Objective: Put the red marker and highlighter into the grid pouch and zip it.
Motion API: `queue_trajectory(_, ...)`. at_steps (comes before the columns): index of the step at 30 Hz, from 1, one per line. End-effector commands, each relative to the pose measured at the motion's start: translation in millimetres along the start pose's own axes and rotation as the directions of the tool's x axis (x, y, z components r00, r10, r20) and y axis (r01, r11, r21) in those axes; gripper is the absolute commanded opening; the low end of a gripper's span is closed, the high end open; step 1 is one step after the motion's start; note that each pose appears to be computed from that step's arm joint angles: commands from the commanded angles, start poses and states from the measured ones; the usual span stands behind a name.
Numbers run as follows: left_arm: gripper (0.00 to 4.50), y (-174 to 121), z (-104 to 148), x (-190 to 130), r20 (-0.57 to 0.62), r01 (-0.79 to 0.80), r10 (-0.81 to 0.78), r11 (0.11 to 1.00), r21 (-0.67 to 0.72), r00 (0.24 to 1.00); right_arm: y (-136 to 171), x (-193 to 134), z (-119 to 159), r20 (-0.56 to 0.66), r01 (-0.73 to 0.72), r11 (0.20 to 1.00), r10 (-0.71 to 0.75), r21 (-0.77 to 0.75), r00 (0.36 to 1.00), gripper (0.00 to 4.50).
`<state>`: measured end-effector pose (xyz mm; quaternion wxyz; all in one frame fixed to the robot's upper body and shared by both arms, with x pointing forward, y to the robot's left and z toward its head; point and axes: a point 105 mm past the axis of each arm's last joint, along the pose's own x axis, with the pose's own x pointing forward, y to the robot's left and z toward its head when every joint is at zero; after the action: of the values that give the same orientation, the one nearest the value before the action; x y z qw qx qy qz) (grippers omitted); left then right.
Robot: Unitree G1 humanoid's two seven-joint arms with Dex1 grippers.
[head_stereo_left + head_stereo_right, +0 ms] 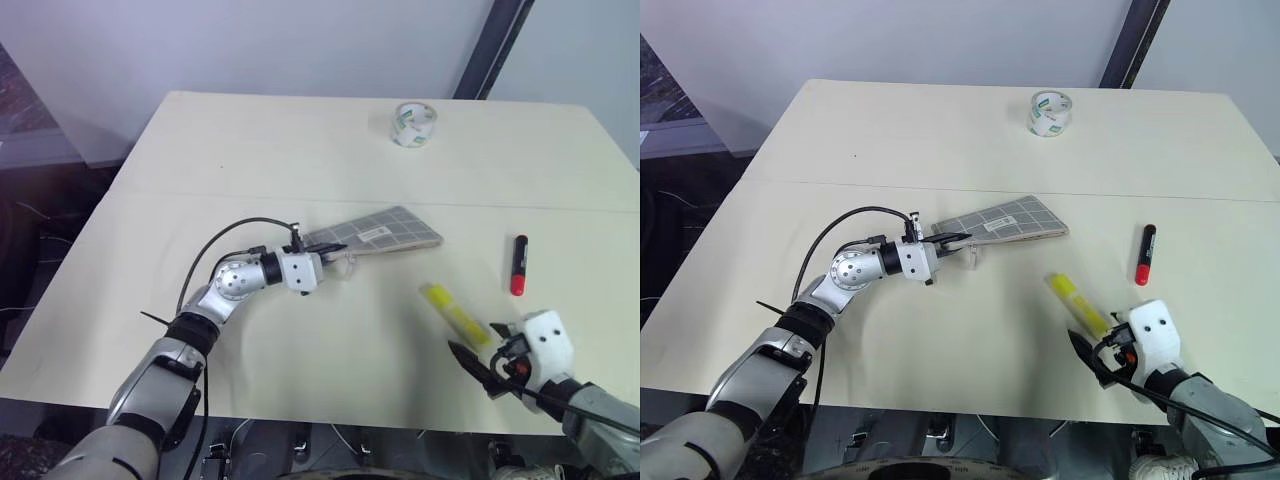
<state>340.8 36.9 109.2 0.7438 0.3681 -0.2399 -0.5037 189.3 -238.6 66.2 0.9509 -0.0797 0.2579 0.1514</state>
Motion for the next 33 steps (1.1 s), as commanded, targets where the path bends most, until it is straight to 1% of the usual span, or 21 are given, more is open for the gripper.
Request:
queue_trajectory(1, 0.0, 16, 12, 5, 0.053, -0.036, 0.034, 0.999, 0.032, 0.998, -2, 4, -2, -0.022, 0.003, 1.0, -0.003, 0.007, 1.0, 3.11)
queue_trajectory(2, 0.0, 17, 12, 5, 0.053, -0.037, 0.035, 0.999, 0.031, 0.998, -3, 5, 3, 0.001, 0.003, 1.0, -0.004, 0.013, 1.0, 2.58)
queue_trajectory(3, 0.0, 16, 12, 5, 0.053, -0.037, 0.035, 0.999, 0.03, 0.998, -4, 6, 9, 0.026, -0.004, 1.0, 0.003, 0.02, 1.0, 2.15)
queue_trajectory(4, 0.0, 16, 12, 5, 0.053, -0.038, 0.036, 0.999, 0.029, 0.998, -4, 6, 13, 0.035, -0.011, 1.0, 0.01, 0.016, 0.999, 1.51)
queue_trajectory(5, 0.0, 16, 12, 4, 0.053, -0.039, 0.037, 0.999, 0.029, 0.998, -4, 5, 17, 0.044, -0.021, 1.0, 0.021, -0.009, 0.999, 0.98)
queue_trajectory(6, 0.0, 16, 12, 4, 0.053, -0.041, 0.04, 0.999, 0.027, 0.998, -3, 5, 22, 0.06, -0.032, 0.999, 0.034, -0.029, 0.998, 0.84)
queue_trajectory(9, 0.0, 16, 11, 3, 0.048, -0.054, 0.053, 0.998, 0.016, 0.997, 5, 1, 50, 0.157, -0.093, 0.99, 0.109, -0.108, 0.982, 0.85)
queue_trajectory(11, 0.0, 18, 12, 3, 0.055, -0.065, 0.064, 0.998, 0.011, 0.996, 8, -1, 58, 0.165, -0.116, 0.979, 0.144, -0.169, 0.976, 0.85)
queue_trajectory(13, 0.0, 19, 16, 5, 0.069, -0.07, 0.069, 0.997, 0.017, 0.995, 9, -2, 67, 0.182, -0.128, 0.973, 0.164, -0.193, 0.97, 0.85)
queue_trajectory(16, 0.0, 19, 23, 9, 0.098, -0.06, 0.057, 0.998, 0.031, 0.994, 0, 0, 83, 0.22, -0.098, 0.973, 0.144, -0.209, 0.965, 0.85)
queue_trajectory(21, 0.0, 21, 26, 7, 0.109, -0.062, 0.058, 0.998, 0.033, 0.992, -7, 3, 86, 0.226, -0.079, 0.978, 0.123, -0.194, 0.966, 0.85)
queue_trajectory(27, 0.0, 27, 31, 2, 0.126, -0.07, 0.066, 0.997, 0.022, 0.99, -10, 9, 83, 0.207, -0.074, 0.977, 0.116, -0.199, 0.971, 0.85)
queue_trajectory(30, 0.0, 26, 30, 2, 0.117, -0.063, 0.06, 0.998, 0.022, 0.991, -11, 9, 83, 0.213, -0.072, 0.977, 0.115, -0.199, 0.97, 0.85)
queue_trajectory(33, 0.0, 24, 25, 1, 0.095, -0.057, 0.055, 0.998, 0.019, 0.994, -10, 2, 85, 0.236, -0.088, 0.978, 0.133, -0.192, 0.963, 0.85)
